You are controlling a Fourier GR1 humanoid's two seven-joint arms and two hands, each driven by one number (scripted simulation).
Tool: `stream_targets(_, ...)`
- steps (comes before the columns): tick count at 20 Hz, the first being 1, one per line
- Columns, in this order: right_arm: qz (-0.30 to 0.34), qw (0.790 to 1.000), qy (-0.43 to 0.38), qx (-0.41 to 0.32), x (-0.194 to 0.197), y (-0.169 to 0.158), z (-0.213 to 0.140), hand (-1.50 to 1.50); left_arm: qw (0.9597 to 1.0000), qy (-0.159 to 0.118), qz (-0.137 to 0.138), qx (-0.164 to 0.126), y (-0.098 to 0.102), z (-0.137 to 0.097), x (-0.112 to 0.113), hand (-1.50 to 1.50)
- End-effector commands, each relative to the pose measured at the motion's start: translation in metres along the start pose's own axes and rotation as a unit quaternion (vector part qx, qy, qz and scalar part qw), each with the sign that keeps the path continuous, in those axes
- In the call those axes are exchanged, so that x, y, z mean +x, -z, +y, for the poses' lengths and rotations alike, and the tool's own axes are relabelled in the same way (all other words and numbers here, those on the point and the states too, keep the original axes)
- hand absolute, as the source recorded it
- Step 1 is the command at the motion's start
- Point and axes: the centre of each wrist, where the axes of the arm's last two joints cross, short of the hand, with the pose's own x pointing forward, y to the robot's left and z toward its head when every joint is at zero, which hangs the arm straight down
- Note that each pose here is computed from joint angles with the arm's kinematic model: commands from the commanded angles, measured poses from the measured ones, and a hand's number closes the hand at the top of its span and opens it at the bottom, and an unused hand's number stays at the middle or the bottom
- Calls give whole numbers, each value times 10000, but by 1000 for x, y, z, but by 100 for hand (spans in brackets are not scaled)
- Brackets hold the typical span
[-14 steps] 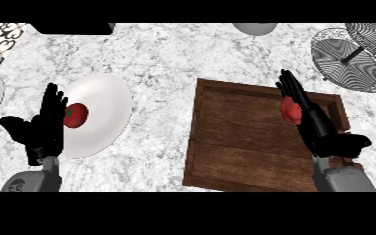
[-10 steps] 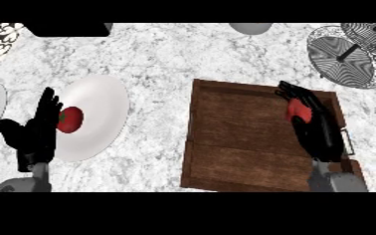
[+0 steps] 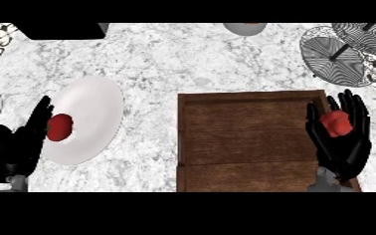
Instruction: Pick the bell pepper from the tray and place it in the tiered basket
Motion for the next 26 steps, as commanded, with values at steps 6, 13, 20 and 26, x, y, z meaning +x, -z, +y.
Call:
stream_targets(6,1443,9336,-3245,-487,-18,-28,-71,-150,9980,249,452,-354,-8,10,-10,0)
stream_targets(13,2343,9026,-3513,839,30,12,-26,-150,9974,253,481,-466,-11,17,-10,0)
stream_targets(20,2808,8788,-3703,1079,125,46,37,-150,9972,74,614,-430,-7,6,-14,0)
stream_targets(26,3671,8400,-3786,1272,153,51,76,-150,9973,109,509,-528,-1,-1,-20,0)
